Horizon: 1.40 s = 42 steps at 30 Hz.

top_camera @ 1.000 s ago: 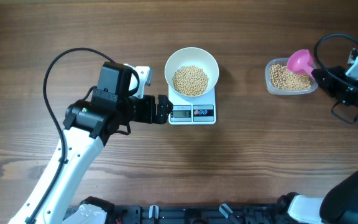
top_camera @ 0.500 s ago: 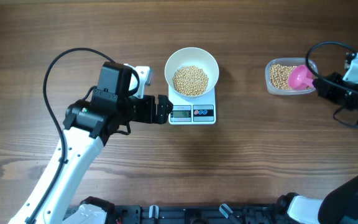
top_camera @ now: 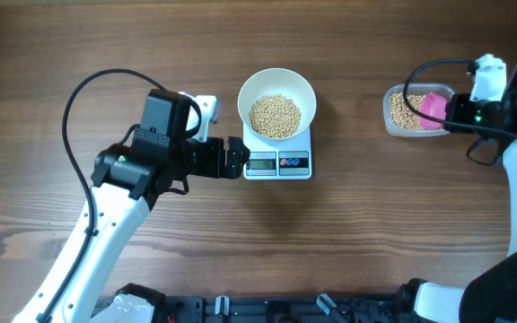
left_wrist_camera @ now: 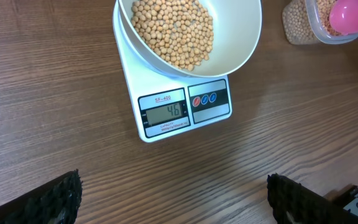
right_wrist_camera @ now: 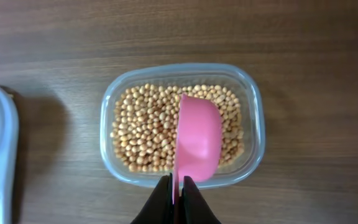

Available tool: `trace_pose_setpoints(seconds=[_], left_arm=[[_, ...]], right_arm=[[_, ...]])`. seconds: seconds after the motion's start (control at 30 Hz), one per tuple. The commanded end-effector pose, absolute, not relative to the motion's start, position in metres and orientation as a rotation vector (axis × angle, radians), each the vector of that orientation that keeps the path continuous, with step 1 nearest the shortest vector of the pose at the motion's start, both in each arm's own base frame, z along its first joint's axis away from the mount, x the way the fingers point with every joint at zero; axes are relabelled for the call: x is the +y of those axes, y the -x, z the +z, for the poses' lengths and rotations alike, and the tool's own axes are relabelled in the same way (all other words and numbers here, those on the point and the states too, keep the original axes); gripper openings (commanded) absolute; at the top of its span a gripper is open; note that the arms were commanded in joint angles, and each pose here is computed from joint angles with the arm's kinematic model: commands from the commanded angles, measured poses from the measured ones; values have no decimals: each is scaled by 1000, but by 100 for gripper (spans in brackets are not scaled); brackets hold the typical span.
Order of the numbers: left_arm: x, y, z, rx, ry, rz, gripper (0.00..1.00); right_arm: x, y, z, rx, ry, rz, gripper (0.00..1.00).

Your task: Scoop item into bowl and weigh 150g on scale

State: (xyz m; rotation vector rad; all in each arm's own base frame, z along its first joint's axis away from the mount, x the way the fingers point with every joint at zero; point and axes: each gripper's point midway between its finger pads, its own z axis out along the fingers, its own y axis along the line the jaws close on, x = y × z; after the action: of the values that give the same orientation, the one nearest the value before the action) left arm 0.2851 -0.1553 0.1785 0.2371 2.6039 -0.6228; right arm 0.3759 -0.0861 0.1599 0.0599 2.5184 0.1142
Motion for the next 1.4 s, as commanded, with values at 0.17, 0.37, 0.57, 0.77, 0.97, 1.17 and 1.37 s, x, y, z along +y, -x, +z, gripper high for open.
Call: trace_pose_setpoints(seconds=[0.17,0.37,0.57,0.77,0.97,1.17,1.37], left_arm=[[-158,-283,176,2607,-266,-633,100],[-158,-283,176,2607,-266,-633,100],[-158,-283,176,2607,-266,-633,100],[-158,-283,176,2607,-266,-633,100],[-158,-283,176,2607,-266,-633,100],[-158,-283,176,2607,-266,-633,100],[-158,-283,176,2607,-266,-633,100]], right_arm=[[-91,-384,135,2590,-22,59,4],[-90,-378,131,2620,-51,78,4],[-87,-371,127,2654,-57,93,4],[-86,-368,125,2665,-60,100,4],[-82,-376,132,2618,-189,174,4],[-83,-393,153,2532,-192,188,4],[-83,-394,154,2523,-225,197,4]])
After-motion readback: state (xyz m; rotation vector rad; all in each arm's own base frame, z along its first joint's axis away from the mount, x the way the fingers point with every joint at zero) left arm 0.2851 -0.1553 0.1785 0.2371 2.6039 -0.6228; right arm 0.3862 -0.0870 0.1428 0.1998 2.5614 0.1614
